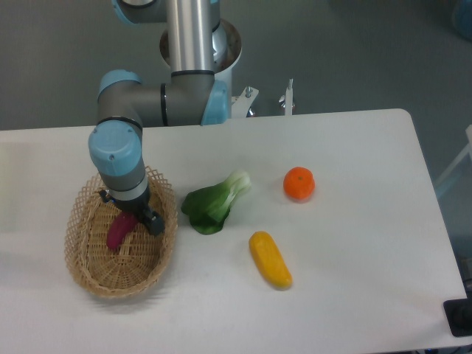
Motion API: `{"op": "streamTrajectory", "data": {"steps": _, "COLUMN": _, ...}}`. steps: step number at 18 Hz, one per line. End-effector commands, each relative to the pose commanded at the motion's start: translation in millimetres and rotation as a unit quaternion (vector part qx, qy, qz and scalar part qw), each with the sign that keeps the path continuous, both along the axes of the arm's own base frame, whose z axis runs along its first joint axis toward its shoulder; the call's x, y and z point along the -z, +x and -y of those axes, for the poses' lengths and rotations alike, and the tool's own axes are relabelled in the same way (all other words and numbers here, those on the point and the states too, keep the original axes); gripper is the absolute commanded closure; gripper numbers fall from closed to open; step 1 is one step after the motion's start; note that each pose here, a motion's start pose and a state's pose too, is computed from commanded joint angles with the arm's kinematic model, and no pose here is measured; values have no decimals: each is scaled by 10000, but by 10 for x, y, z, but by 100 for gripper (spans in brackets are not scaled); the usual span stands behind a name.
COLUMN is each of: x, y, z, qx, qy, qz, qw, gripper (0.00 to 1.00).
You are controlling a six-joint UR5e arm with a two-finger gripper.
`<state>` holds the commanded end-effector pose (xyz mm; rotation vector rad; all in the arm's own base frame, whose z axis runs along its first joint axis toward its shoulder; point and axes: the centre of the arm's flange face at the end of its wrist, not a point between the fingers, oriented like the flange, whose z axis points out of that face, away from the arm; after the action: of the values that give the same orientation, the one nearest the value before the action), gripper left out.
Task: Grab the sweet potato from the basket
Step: 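Lower the gripper and close it on the purple sweet potato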
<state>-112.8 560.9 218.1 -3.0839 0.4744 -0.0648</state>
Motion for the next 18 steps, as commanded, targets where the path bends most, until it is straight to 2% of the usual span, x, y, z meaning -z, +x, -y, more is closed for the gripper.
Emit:
{"op": "streamTrajectory", "data": {"steps": 5, "x": 75, "y": 12, "z": 5, "qx": -314, "qy": -71, "qz": 29, "qw": 9995, "gripper": 0}}
{"op": "streamTrajectory", "data": {"steps": 9, "x": 122, "y": 61, "z": -93, "qx": -711, "qy": 158, "qz": -61, "qw": 9973, "gripper": 0}}
{"op": "streamTrajectory", "data": {"steps": 10, "x": 153, "y": 67, "z": -100, "qx": -735, "qy": 143, "qz": -54, "qw": 9972, "gripper": 5}}
{"op": "streamTrajectory", "data": {"steps": 14, "x": 196, "y": 79, "z": -113, "qx": -735, "qy": 97, "qz": -45, "qw": 9972, "gripper": 40}}
{"op": "streamTrajectory", "data": {"steps": 18, "x": 147, "y": 84, "z": -125, "qx": -796, "qy": 133, "qz": -49, "qw": 9967, "gripper": 65}}
